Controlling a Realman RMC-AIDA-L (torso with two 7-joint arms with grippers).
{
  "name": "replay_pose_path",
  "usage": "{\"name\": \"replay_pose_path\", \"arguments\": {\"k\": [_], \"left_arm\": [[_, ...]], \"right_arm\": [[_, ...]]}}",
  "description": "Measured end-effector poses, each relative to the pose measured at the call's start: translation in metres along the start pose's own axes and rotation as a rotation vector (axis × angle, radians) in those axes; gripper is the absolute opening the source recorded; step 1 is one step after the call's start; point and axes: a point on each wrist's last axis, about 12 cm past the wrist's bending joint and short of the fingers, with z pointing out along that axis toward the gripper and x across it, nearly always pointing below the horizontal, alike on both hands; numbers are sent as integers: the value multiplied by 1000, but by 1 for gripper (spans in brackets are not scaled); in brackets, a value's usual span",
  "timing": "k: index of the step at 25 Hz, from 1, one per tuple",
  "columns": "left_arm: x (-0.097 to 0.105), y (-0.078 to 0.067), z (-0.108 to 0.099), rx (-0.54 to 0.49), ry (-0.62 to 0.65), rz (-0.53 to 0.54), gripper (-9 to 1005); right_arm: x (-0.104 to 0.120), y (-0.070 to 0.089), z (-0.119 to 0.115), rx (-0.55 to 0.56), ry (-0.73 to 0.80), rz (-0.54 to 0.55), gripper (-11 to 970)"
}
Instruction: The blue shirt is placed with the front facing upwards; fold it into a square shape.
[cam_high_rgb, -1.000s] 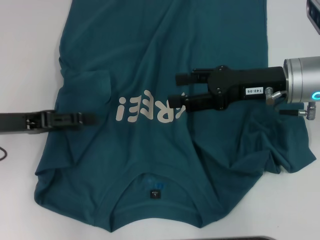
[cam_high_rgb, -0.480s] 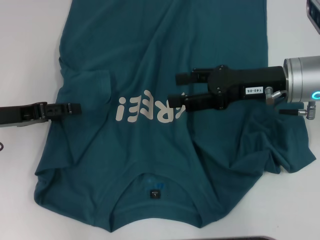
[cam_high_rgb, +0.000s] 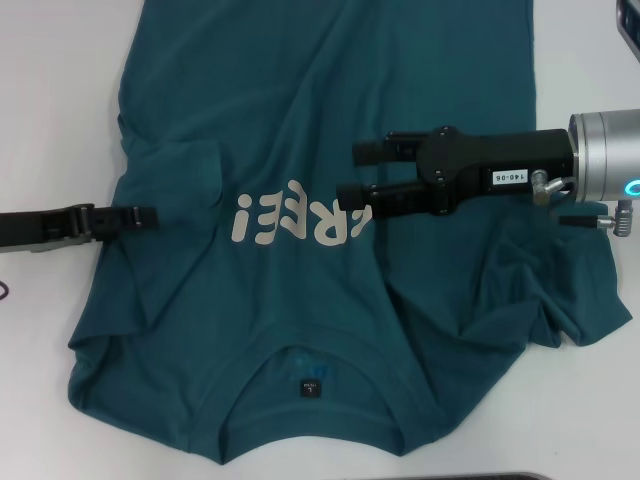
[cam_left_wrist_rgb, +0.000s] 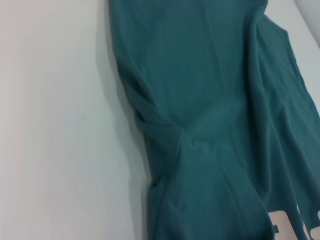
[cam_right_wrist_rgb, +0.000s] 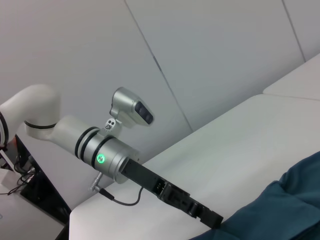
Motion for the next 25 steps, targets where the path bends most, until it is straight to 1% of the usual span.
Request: {"name": "replay_pose_path", "arguments": {"k": [4,7,19,25], "left_arm": [[1,-2,5,18,22,-3,846],[1,-6,4,46,27,-1,846],[-2,-6,0,49,21,0,846],[-4,-11,-2,83,12,2,847]], "right_arm": [[0,0,0,2,-1,1,883],[0,0,0,3,-2,0,883],[0,-1,-1,5,-4,0,883],[-1,-2,0,14,-5,0,882]]}}
